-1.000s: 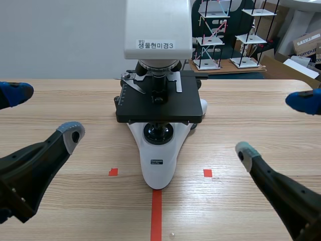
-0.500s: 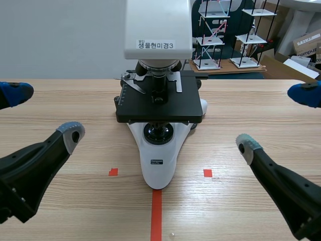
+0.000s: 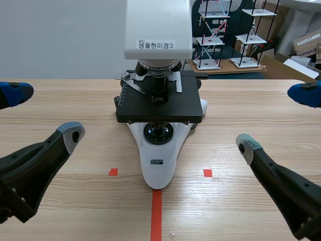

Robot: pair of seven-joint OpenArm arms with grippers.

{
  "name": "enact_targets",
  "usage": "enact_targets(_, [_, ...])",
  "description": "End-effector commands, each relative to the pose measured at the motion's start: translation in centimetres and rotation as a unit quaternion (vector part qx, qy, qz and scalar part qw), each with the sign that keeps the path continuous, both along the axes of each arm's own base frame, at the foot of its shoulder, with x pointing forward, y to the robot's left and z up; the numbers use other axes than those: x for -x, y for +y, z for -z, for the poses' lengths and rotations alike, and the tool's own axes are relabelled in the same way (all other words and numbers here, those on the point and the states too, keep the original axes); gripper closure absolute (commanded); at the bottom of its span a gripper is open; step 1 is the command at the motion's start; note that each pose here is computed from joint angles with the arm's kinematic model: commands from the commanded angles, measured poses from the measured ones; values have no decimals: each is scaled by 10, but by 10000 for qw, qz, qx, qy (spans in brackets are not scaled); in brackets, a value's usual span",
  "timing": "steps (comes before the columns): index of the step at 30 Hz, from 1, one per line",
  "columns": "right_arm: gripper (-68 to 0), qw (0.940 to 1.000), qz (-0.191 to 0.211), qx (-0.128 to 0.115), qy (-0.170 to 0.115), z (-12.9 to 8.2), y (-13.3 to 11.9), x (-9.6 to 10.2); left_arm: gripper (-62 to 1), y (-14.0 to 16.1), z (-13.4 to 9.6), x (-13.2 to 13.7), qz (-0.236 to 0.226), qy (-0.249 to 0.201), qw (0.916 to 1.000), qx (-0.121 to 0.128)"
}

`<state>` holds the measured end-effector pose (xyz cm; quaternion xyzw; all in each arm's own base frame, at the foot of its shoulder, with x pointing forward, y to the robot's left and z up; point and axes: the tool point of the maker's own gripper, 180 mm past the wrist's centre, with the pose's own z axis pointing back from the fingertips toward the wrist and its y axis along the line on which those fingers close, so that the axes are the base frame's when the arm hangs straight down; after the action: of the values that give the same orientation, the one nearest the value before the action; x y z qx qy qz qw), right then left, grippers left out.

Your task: Return to the home posture

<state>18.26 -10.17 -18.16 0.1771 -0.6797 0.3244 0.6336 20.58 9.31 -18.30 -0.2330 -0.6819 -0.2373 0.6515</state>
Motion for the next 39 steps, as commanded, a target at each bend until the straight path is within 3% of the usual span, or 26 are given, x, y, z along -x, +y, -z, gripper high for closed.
enact_targets(1, [-591,9998,-19,-94,-157,-9,1,-3,-623,-2,-7,0,28,-84,9999,116])
enact_targets(39, [-589,9997,59,-73,-204,-10,-2,-4,-623,-2,-7,0,29,-83,9999,113])
